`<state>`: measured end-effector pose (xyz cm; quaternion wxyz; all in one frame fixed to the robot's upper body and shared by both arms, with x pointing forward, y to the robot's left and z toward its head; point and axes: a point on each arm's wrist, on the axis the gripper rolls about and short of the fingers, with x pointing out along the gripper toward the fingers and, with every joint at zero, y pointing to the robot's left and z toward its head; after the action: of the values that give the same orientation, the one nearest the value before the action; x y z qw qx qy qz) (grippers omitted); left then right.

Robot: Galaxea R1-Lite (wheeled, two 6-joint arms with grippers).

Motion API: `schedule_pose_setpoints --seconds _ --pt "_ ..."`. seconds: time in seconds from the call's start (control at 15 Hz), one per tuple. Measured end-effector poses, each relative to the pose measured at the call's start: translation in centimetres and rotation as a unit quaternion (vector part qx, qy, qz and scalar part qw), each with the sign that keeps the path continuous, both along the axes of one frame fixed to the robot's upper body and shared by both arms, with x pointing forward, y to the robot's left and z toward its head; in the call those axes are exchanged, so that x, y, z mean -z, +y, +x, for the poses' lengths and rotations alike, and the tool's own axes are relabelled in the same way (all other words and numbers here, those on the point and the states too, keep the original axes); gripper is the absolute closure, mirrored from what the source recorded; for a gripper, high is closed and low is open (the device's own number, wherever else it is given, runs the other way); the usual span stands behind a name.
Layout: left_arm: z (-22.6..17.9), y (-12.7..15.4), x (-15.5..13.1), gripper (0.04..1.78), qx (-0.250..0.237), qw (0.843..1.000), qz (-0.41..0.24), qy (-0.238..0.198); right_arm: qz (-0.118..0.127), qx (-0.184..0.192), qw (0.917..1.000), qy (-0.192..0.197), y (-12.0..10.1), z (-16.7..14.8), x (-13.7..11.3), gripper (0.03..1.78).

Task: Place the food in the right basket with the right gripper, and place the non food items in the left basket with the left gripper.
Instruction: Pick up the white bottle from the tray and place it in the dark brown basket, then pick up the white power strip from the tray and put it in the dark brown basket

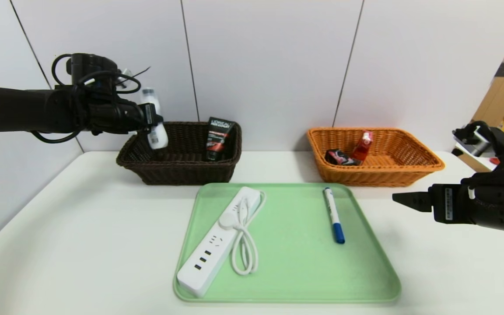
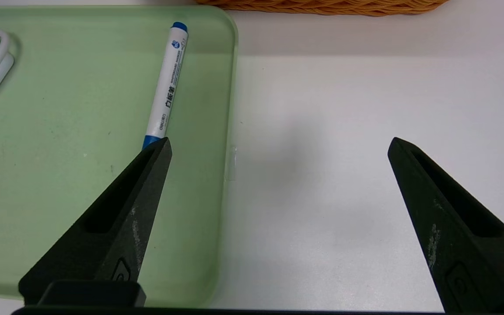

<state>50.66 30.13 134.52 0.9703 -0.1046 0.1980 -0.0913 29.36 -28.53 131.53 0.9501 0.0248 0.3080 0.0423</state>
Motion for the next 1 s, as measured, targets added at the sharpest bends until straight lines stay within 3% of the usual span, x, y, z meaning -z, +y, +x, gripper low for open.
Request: schedule_pose_setpoints --seconds 0.13,0.33,0.6,0.8,1.0 --pt "0.2 0.0 0.5 1.26 -0.001 1.000 -0.001 0.007 -0.001 0.000 1.0000 0.000 0.0 0.0 0.0 0.10" --pt "0.3 0.0 0.7 0.88 -0.001 1.000 -0.002 0.008 -0.001 0.000 1.0000 0.000 0.0 0.0 0.0 0.10" --pt "0.5 0.0 0.2 0.57 0.000 1.000 -0.002 -0.012 -0.001 0.000 1.0000 -0.002 0.0 -0.1 -0.1 0.10" --pt "-1.4 -0.5 -2.9 0.43 0.006 0.999 -0.006 -0.038 0.000 0.000 1.0000 -0.003 0.0 -0.2 -0.1 0.10" --pt "-6.1 -3.7 -7.1 0.33 0.048 0.999 -0.001 -0.027 0.000 0.001 1.0000 -0.002 -0.1 -0.2 -0.1 0.10"
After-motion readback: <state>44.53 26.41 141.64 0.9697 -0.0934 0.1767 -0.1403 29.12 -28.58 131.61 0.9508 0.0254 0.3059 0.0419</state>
